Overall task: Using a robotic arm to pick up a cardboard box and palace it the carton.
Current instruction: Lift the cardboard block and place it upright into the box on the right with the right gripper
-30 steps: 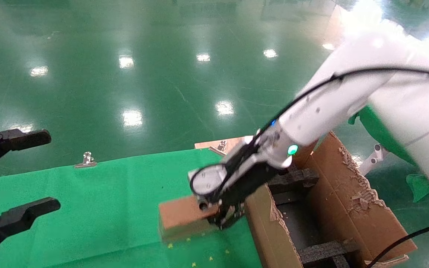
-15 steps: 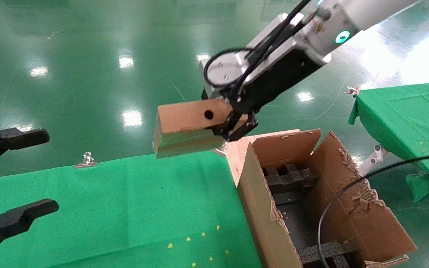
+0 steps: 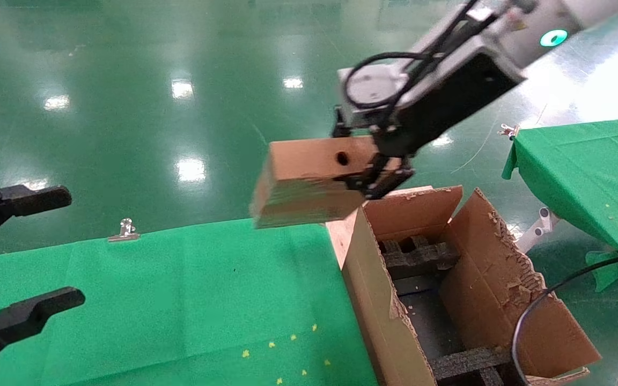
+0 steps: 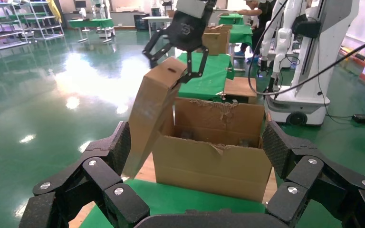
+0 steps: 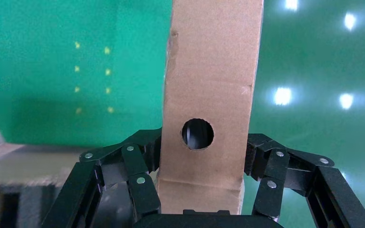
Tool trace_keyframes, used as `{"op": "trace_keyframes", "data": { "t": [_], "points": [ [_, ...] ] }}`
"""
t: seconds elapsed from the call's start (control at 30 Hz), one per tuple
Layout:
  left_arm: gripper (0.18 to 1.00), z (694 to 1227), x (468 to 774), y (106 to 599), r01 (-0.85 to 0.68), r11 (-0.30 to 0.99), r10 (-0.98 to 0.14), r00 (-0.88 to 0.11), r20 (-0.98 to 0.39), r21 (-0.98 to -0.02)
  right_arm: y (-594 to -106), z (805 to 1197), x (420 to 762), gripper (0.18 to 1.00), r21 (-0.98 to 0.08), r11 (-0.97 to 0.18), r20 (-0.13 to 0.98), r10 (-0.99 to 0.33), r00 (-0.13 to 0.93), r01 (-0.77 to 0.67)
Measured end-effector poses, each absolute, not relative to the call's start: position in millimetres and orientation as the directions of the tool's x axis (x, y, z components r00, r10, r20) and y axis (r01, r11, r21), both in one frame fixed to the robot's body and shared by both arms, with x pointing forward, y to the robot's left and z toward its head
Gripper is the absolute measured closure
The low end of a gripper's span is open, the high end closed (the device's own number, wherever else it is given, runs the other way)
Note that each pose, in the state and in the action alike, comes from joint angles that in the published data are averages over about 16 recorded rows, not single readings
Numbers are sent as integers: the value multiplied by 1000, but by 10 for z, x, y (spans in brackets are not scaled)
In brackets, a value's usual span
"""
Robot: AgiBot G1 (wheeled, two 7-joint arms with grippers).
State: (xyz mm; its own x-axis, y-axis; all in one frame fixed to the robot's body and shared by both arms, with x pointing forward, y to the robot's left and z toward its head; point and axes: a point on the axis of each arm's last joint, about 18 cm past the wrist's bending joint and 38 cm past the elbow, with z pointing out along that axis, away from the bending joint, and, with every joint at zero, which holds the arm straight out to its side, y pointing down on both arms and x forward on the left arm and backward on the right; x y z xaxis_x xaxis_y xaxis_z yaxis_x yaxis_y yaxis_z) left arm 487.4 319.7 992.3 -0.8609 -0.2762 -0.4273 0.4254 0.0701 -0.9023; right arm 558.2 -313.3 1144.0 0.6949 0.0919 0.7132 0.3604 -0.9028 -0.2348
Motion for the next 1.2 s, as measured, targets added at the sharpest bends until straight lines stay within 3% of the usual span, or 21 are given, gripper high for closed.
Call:
{"op": "trace_keyframes", "data": {
  "t": [0.63,1.03,1.2],
  "points": [
    [184,9923,4874,3197,425,70,-276,-861,-427,-902,-4709,11133,4961,894,-339,-940,657,-268,705,-41],
    [184,9922,4874,3198,425,70,-277,-861,-427,-902,-5030,10953,4768,896,-372,-918,627,-359,691,-138],
    [184,9922,4875,3198,425,70,-277,-861,-427,-902,-5072,10908,4787,897,-433,-885,604,-427,674,-172]
  ]
}}
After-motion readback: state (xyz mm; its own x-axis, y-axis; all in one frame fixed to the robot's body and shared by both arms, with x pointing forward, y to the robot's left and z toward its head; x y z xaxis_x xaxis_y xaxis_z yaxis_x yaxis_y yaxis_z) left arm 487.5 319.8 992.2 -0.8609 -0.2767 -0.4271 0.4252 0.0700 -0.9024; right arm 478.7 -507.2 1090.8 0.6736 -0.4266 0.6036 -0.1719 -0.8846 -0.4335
